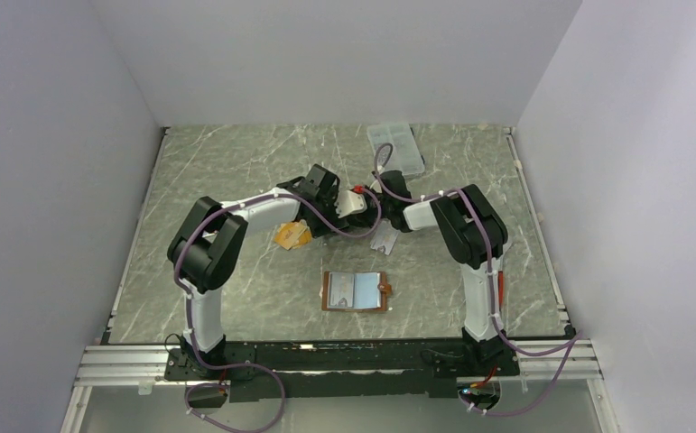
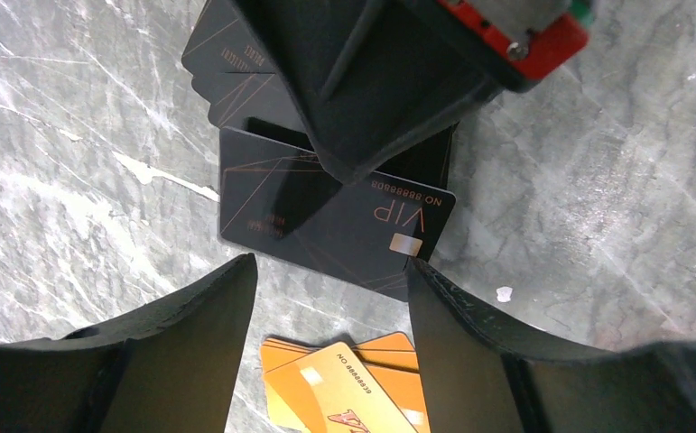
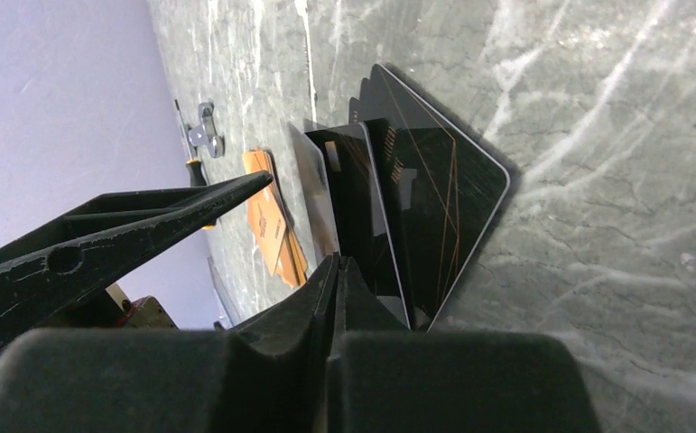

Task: Put the credit cards into the card holder
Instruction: Pick up the credit card from the center of the board.

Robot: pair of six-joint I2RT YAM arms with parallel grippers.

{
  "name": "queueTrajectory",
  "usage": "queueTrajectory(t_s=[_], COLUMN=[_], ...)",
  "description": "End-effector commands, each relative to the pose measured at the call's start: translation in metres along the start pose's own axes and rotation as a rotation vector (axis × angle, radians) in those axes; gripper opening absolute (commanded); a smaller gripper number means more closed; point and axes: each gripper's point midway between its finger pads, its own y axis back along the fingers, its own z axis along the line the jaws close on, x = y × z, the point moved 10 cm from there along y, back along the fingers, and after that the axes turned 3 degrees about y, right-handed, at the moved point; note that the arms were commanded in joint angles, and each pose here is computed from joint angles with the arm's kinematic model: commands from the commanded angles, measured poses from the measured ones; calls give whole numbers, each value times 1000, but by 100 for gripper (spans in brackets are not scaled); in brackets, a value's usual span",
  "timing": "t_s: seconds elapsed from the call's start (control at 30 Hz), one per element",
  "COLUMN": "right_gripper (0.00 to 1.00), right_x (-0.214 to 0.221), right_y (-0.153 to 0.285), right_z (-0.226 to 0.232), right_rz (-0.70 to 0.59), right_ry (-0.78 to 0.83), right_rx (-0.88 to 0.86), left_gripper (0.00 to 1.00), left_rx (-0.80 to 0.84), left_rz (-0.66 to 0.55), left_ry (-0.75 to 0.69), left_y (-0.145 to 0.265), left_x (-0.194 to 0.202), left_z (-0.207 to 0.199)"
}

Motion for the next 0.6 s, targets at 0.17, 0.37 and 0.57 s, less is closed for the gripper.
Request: queueTrajectory(t_s=[0.17, 0.37, 0.57], right_gripper=[0, 0, 0], right_x=[-5, -6, -3], right_y=[-1, 7, 16], right_z=[17, 25, 27], right_rz=[-36, -53, -63], right_ry=[52, 67, 87], right_rx=[-71, -77, -59], left_gripper=[67, 69, 71], left_rx=[39, 80, 115], left_rz=[-78, -149, -235], left_ry=[24, 122, 209], left_y=[22, 48, 83], left_x=[-10, -15, -15], left_z=[8, 28, 48])
